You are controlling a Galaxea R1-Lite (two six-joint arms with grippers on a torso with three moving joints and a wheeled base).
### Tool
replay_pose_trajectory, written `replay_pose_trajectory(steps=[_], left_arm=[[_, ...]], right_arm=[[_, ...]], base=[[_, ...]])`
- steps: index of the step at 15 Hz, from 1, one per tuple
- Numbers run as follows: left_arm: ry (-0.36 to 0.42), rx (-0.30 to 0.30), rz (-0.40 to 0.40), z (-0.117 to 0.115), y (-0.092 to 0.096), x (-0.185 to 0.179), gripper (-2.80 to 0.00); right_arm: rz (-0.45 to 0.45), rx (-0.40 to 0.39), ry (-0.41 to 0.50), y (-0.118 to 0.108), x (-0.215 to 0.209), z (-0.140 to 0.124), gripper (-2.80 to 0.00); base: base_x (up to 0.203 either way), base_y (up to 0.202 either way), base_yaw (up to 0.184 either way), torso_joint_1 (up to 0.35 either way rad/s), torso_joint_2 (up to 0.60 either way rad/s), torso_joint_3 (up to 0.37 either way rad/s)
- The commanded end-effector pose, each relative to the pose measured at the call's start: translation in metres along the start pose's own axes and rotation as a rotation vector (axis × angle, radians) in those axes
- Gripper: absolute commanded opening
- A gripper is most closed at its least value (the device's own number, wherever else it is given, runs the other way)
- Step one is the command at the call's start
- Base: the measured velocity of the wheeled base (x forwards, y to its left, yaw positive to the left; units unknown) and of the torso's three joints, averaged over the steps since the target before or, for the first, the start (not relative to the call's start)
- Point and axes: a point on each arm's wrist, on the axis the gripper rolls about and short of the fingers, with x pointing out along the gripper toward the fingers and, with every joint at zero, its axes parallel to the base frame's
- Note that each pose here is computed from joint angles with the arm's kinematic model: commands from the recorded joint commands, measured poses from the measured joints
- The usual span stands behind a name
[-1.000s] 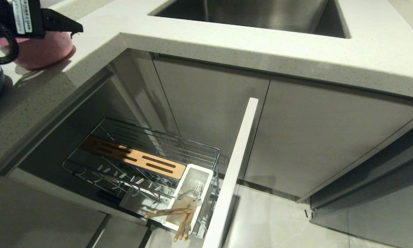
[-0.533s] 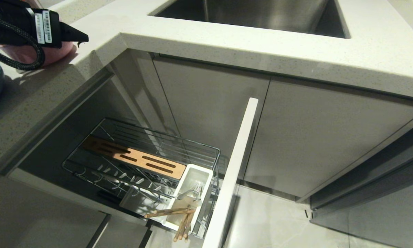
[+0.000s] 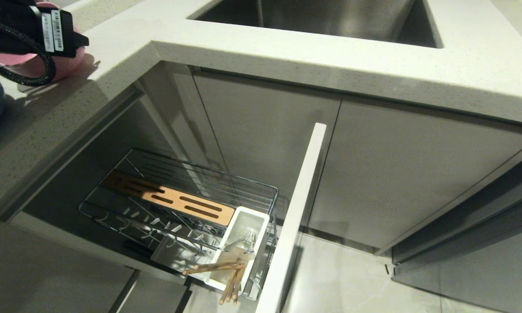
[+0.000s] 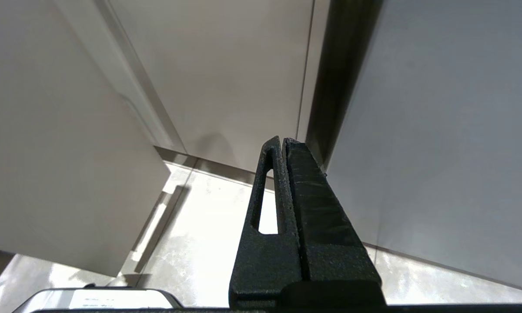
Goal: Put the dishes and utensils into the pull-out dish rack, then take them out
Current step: Pick up the bowl and place it in the cupboard
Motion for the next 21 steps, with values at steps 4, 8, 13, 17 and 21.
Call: replay_pose_trajectory(steps=[4,8,13,17,21], left_arm=[[-0.177,-0.012,-0.011,0.022,0.0,-0.048,-2.8],[-0.416,-0.068,-0.061,0.046,-0.009,-0.081,-2.8],[-0.388,-0.473,-0.253,0.027,-0.024,-0.108,-2.8],[-0.214,-0.847,-0.454,-0.006,-0.034,-0.116,-2.8],[-0.12,-1.044,-0.554,-0.027,-0.046,-0.112,-2.8]], right_arm=[[0.0,0.0,0.025,0.0,0.001,-0.007,-2.8],[0.0,0.0,0.025,0.0,0.001,-0.007,-2.8],[0.0,0.0,0.025,0.0,0.001,-0.007,-2.8],[0.0,0.0,0.025,0.0,0.001,-0.007,-2.8],[0.0,0.0,0.025,0.0,0.001,-0.007,-2.8]], base=[[0.0,0.0,0.0,0.0,0.0,0.0],[0.0,0.0,0.0,0.0,0.0,0.0],[0.0,0.0,0.0,0.0,0.0,0.0],[0.0,0.0,0.0,0.0,0.0,0.0],[0.0,0.0,0.0,0.0,0.0,0.0]])
